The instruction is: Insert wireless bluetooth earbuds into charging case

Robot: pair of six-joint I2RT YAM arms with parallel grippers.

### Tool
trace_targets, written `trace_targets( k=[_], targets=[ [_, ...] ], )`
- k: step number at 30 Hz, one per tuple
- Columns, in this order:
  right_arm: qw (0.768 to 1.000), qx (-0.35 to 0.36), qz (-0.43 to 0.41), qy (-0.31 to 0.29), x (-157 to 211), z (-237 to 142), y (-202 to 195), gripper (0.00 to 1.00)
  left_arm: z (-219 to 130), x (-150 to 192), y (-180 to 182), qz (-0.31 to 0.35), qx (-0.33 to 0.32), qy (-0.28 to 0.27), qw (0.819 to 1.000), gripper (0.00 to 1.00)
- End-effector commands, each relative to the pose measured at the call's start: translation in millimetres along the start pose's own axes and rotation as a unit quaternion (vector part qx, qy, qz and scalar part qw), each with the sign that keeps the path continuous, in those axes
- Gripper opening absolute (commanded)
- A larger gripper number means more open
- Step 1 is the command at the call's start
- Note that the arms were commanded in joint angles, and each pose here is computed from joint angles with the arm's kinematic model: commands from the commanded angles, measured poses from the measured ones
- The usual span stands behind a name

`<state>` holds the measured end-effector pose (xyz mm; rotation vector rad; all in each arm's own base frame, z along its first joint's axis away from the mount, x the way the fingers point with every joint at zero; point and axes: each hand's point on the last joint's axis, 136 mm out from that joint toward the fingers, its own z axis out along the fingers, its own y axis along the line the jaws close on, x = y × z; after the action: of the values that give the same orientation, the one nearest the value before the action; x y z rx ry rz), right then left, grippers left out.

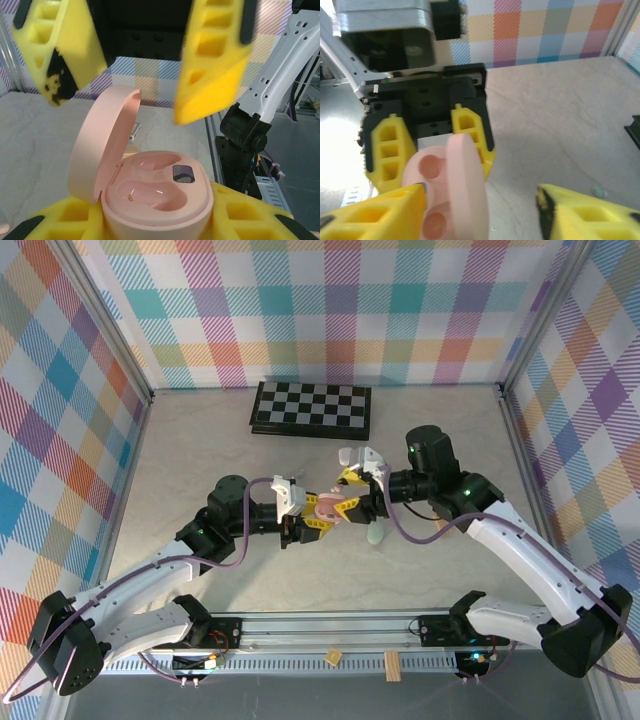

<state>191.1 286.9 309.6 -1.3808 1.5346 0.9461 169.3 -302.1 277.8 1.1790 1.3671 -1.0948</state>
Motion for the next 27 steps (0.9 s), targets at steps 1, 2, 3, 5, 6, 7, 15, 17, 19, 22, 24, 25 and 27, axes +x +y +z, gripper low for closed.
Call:
trace_targets(
  k=[1,2,3,5,6,7,15,17,19,22,24,25,27],
  targets=[
    [1.0,0.01,-0.006,0.005,3,6,-8,0.47,0,-8,-5,0.009,0.014,-0.016,1.0,0.3],
    [1.0,0.012,-0.005,0.007,4,7,-9,0.4,0,-8,-4,0.009,0.012,-0.016,1.0,0.3],
    [1.0,0.013,-0.003,0.009,5,7,-11,0.33,0,-8,-4,0.008,0.011,-0.017,1.0,0.3],
    [1.0,0.008,-0.002,0.01,6,9,-9,0.27,1,-9,-2,0.006,0.007,-0.019,1.0,0.3],
    [1.0,0.006,-0.002,0.01,6,9,-8,0.22,2,-9,-1,0.003,0.005,-0.02,1.0,0.3],
    [1.0,0.005,-0.003,0.01,7,10,-8,0.17,2,-9,1,0.0,0.003,-0.021,1.0,0.3],
    [0.999,0.031,-0.012,0.004,4,7,-14,0.0,5,-6,16,-0.016,-0.033,-0.021,0.999,0.42],
    [0.998,0.054,-0.021,-0.008,0,4,-20,0.0,5,-7,21,-0.02,-0.047,-0.027,0.998,0.45],
    [0.997,0.075,-0.028,-0.015,-1,2,-26,0.0,7,-8,27,-0.028,-0.057,-0.035,0.997,0.47],
    [0.996,0.082,-0.031,-0.017,0,2,-28,0.0,10,-7,29,-0.036,-0.054,-0.037,0.997,0.52],
    [0.996,0.08,-0.032,-0.016,0,3,-28,0.0,12,-7,29,-0.036,-0.051,-0.039,0.997,0.55],
    [0.996,0.079,-0.03,-0.016,1,3,-28,0.0,11,-8,29,-0.035,-0.051,-0.041,0.997,0.56],
    [0.996,0.083,-0.031,-0.016,1,3,-28,0.0,12,-9,29,-0.034,-0.052,-0.042,0.997,0.58]
  ],
)
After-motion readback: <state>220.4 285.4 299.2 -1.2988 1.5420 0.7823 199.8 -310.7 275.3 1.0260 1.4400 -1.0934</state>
